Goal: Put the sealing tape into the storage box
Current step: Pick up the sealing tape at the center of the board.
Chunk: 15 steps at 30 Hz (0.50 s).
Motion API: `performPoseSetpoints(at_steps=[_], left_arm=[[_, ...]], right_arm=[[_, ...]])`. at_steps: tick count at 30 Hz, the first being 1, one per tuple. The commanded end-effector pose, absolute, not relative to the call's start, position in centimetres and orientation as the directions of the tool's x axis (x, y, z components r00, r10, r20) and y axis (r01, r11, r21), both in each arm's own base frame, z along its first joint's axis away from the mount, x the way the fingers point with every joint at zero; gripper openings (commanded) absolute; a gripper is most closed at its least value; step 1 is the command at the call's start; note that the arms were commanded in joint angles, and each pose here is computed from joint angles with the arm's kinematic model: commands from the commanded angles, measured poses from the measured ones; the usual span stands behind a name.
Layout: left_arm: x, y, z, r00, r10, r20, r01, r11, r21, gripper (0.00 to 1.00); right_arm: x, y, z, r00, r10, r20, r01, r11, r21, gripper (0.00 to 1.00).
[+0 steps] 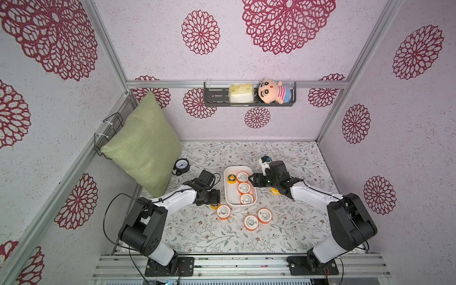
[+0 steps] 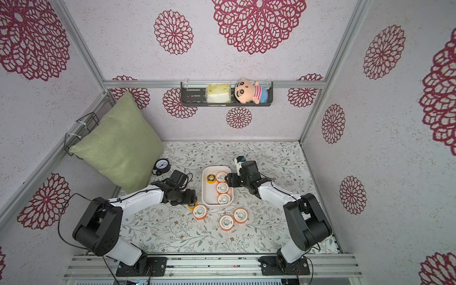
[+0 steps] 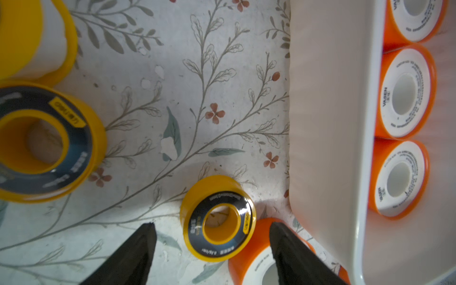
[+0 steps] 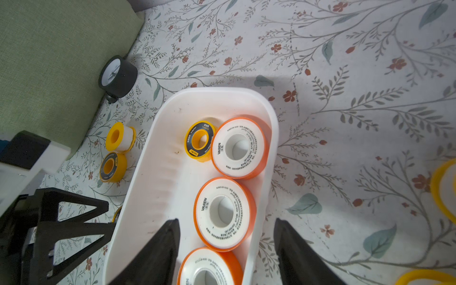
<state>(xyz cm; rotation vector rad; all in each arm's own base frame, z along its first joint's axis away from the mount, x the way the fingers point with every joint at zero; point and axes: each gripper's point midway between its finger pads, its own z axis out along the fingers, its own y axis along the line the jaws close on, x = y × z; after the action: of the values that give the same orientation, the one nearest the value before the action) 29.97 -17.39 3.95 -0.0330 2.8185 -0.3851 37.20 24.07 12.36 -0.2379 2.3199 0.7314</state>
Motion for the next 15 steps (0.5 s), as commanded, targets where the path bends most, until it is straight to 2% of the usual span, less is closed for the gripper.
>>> performPoseSetpoints(at_steps=[1,12,15], left_arm=[[30.9,-18.5,4.3,-0.948,-0.028,-0.316,0.063,0.96,-0.273,0.8],[30.5,-18.7,2.9,-0.958,0.029,-0.286,0.086,0.979,-0.188,0.78],[30.4,-18.7,2.4,-0.961,0.043,-0.274,0.09,0.982,-0.163,0.75]], right_arm=[[37.5,24.3,13.4,-0.738,0.044,-0.673,-0.368,0.81,0.457,0.67],[37.7,24.4,13.2,-0.742,0.045,-0.668,-0.368,0.807,0.462,0.67],[37.7,24.4,13.2,-0.743,0.046,-0.667,-0.367,0.806,0.465,0.67]])
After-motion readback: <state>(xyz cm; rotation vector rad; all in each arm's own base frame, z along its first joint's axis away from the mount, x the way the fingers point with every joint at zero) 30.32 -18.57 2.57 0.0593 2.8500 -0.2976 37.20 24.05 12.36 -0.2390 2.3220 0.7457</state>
